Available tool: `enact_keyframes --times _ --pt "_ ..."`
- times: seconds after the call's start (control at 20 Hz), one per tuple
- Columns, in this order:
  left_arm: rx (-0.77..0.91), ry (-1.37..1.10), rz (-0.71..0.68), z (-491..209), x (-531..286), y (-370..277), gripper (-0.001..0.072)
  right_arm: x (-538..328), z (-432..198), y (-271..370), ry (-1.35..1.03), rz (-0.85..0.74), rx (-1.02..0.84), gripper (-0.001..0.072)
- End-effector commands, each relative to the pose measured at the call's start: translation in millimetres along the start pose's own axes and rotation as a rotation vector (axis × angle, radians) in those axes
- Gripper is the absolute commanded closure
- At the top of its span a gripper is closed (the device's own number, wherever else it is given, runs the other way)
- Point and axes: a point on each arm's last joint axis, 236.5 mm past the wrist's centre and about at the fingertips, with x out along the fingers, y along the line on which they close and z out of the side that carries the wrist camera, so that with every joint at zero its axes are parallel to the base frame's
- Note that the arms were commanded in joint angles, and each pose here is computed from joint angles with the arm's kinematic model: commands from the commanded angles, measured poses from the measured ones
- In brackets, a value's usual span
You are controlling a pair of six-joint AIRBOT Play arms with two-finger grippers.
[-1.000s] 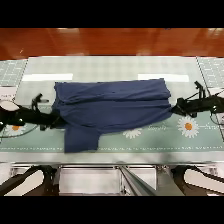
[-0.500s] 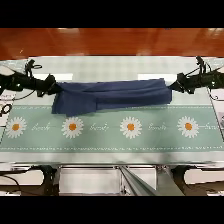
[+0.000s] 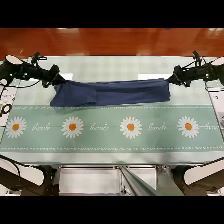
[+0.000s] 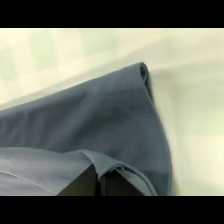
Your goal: Fold the shirts.
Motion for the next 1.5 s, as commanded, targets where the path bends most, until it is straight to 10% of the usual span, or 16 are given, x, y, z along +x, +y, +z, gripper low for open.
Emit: enact_keyframes --times 0.0,0.05,0.1,0.15,0.2,0.6,0.95,1.45 --pt "0.017 0.037 0.003 -2.4 20.5 3.8 0.0689 14.2 3.0 -7.9 0.011 0.000 0.024 0.0677" --pt "0.023 0.048 0.003 -5.3 25.5 2.5 0.0684 18.7 2.9 -11.1 0.014 0.000 0.039 0.0672" --pt "0.027 0.057 0.006 -7.8 27.8 1.8 0.0588 22.3 3.3 -13.9 0.014 0.000 0.067 0.0519" --pt "0.031 0.081 0.002 -13.6 25.7 0.0 0.0356 23.3 3.0 -14.9 0.016 -0.001 0.077 0.0299" --pt "0.050 0.122 0.008 -20.9 17.5 1.5 0.0197 16.9 4.2 -16.7 0.022 -0.003 0.073 0.0294" --pt "0.173 -0.307 0.184 7.7 -145.7 4.2 0.0198 -122.0 5.4 -74.7 -0.094 -0.125 0.083 0.0294" --pt "0.242 -0.261 0.144 -127.9 -85.3 -7.2 0.0199 -21.8 -34.8 -81.9 -0.012 0.053 0.250 0.0294" --pt "0.254 -0.275 0.088 -130.2 -74.4 -29.1 0.0198 55.4 -20.3 -15.8 0.064 0.146 0.173 0.0298"
